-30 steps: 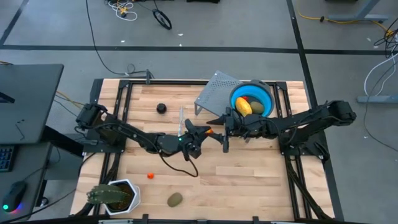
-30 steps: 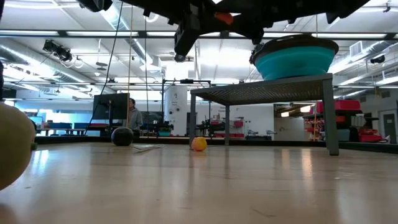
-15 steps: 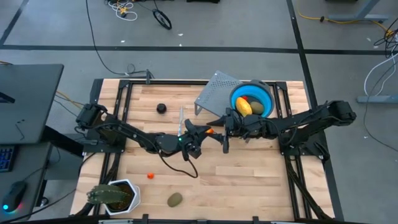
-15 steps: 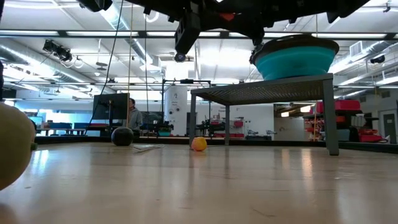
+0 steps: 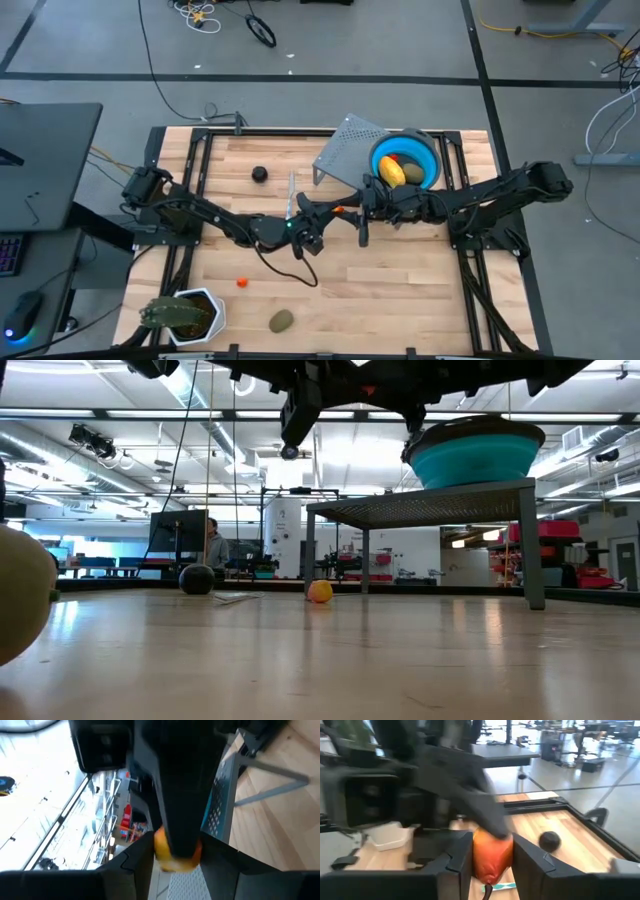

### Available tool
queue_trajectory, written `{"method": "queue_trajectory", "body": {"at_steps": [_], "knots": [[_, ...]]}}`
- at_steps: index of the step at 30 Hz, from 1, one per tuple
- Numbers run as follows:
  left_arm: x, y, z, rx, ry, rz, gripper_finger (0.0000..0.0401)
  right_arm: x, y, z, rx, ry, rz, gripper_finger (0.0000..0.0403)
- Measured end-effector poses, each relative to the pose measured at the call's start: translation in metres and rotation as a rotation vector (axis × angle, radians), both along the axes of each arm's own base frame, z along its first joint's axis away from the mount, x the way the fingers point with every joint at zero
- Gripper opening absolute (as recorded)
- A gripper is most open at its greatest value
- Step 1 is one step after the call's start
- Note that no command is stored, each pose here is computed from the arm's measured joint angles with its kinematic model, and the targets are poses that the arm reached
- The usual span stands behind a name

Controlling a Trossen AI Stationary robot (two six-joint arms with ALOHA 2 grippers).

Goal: Pick & Place Fruit
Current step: Put the yellow peach in the blue strainer bowl on the shelf

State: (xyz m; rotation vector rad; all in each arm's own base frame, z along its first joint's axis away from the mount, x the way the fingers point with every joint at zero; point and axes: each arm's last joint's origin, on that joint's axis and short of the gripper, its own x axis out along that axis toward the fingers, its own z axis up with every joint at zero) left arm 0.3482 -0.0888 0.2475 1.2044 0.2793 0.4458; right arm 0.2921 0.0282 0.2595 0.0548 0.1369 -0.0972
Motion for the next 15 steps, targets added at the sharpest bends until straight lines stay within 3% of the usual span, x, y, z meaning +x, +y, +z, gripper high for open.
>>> {"method": "queue_trajectory", "body": {"at_steps": [6, 11, 15], "knots": [[-0.002, -0.006, 0.001, 0.008, 0.0, -0.019, 0.0205, 0.0, -0.002, -0.001, -0.053, 0.011, -0.064, 0.0112], [-0.007, -0.013, 0.004, -0.006, -0.028, 0.075, 0.0244, -0.002, -0.004, 0.001, -0.121, 0.02, -0.108, 0.0111], [-0.011, -0.017, 0.004, -0.165, -0.126, 0.172, 0.0259, -0.014, -0.008, 0.016, -0.187, -0.002, -0.198, 0.0111]]}}
